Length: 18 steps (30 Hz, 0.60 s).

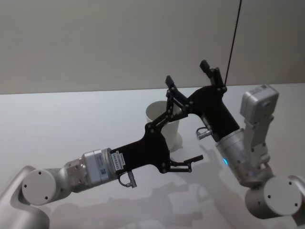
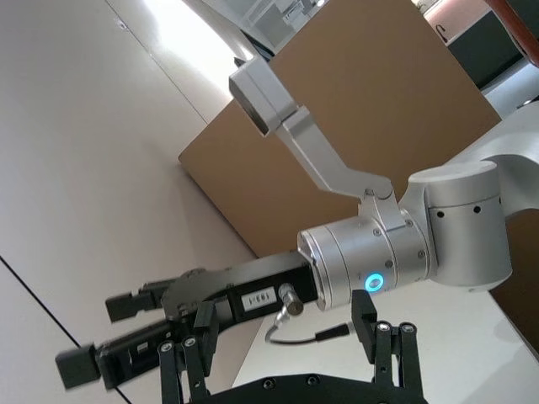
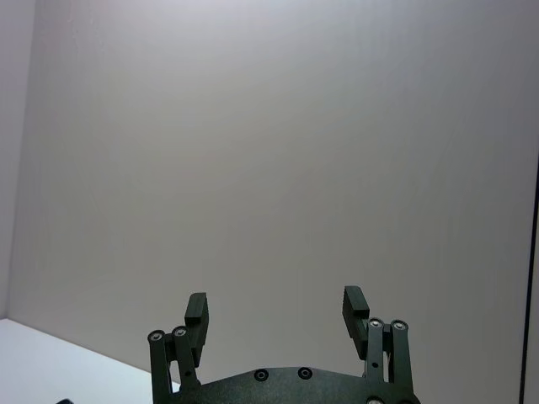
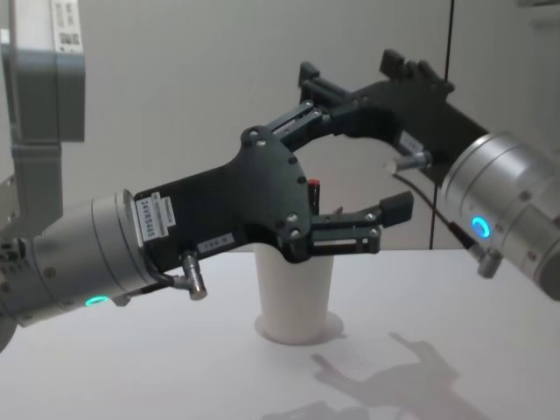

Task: Place the pen into the pen holder.

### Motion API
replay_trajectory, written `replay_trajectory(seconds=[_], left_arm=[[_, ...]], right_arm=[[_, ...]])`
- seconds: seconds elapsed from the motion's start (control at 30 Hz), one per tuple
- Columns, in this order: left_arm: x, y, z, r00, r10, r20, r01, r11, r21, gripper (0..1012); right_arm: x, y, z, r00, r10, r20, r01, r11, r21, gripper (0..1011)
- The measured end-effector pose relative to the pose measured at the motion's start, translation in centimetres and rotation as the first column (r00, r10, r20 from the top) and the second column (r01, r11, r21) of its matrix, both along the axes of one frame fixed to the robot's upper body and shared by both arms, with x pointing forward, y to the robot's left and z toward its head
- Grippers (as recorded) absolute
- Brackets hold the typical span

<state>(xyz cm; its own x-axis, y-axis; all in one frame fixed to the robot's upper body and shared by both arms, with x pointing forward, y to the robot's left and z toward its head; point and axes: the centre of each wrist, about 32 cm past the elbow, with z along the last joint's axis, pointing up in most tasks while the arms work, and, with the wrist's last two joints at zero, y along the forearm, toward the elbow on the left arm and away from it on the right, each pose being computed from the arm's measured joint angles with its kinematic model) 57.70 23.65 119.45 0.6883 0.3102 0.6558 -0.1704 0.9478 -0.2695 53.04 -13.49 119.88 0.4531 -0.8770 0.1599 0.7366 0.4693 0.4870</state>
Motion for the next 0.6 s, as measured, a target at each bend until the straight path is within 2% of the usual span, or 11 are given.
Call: replay_trajectory(seconds=[0.6], left_arm=[[0.00, 0.00, 0.00, 1.0000, 0.000, 0.000, 0.000, 1.0000, 0.000, 1005]], right_arm=[[-1.4, -1.3, 1.2, 0.997, -0.054, 0.049, 0.052, 0.998, 0.042, 1002]])
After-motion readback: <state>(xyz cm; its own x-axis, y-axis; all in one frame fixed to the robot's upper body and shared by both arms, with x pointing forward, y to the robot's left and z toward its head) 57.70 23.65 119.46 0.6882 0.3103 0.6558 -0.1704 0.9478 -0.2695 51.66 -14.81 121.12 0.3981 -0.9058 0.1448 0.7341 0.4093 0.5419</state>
